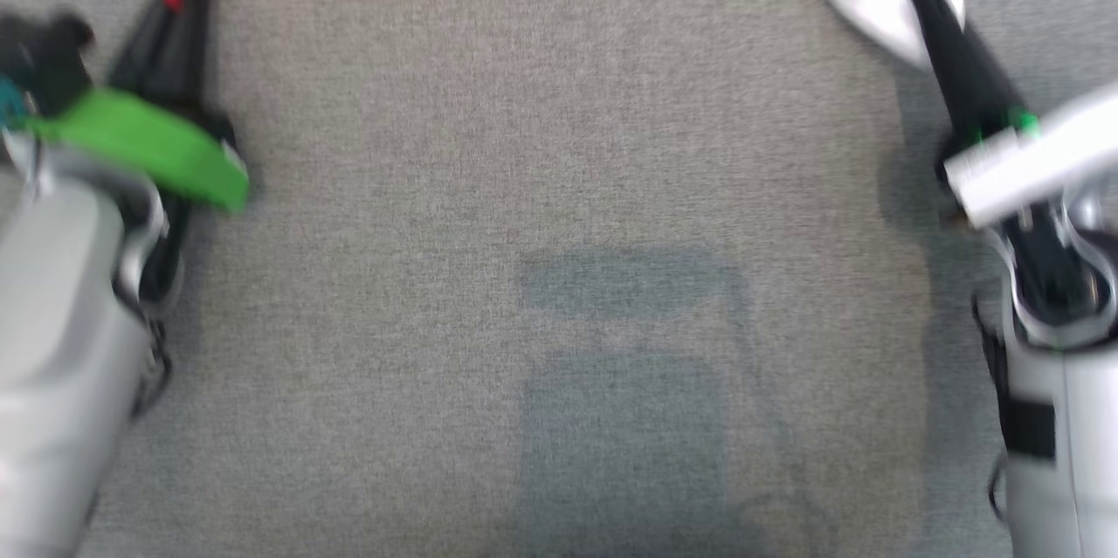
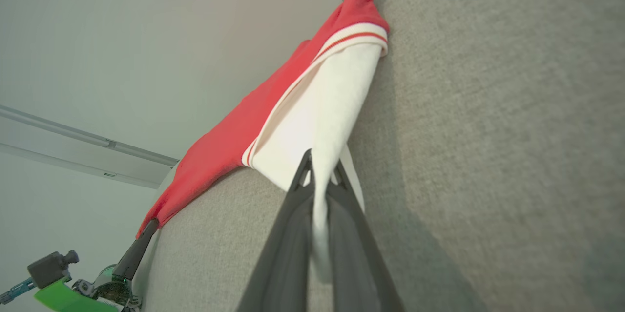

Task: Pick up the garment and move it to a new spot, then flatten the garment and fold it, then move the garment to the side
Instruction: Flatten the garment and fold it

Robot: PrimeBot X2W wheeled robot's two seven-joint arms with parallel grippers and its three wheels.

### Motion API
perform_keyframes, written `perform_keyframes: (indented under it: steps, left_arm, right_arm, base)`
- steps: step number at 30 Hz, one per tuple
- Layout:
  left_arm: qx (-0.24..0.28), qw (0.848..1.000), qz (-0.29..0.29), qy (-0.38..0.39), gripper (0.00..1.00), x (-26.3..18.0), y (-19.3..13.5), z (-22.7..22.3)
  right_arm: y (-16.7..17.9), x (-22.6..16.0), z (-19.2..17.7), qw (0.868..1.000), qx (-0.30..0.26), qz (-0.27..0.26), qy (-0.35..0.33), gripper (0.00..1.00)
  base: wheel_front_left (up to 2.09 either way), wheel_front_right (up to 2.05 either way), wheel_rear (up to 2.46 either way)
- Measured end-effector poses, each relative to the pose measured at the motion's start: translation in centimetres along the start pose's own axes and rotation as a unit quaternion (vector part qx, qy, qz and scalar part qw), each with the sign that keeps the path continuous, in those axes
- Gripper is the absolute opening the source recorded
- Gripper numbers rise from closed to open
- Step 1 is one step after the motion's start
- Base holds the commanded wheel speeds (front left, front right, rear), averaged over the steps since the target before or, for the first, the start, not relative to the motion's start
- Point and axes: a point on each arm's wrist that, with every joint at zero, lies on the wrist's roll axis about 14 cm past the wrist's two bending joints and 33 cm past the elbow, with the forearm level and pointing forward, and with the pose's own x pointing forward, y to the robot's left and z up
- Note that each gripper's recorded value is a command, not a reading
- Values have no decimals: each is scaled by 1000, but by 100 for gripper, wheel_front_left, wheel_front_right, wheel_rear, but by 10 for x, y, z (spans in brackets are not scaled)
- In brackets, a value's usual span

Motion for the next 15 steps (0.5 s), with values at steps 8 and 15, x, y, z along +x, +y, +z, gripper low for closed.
perform_keyframes:
  steps: [8, 15]
  left_arm:
    - [-82, 996, 46, 6, 0, -99, -23, -20]
    - [-177, 978, 106, 4, 0, -179, -58, -30]
  right_arm:
    - [-13, -107, -19, 997, 58, -54, 20, 0]
    - [-19, -190, -32, 992, 56, -89, 64, 0]
  base:
    - [0, 0, 0]
    - [0, 0, 0]
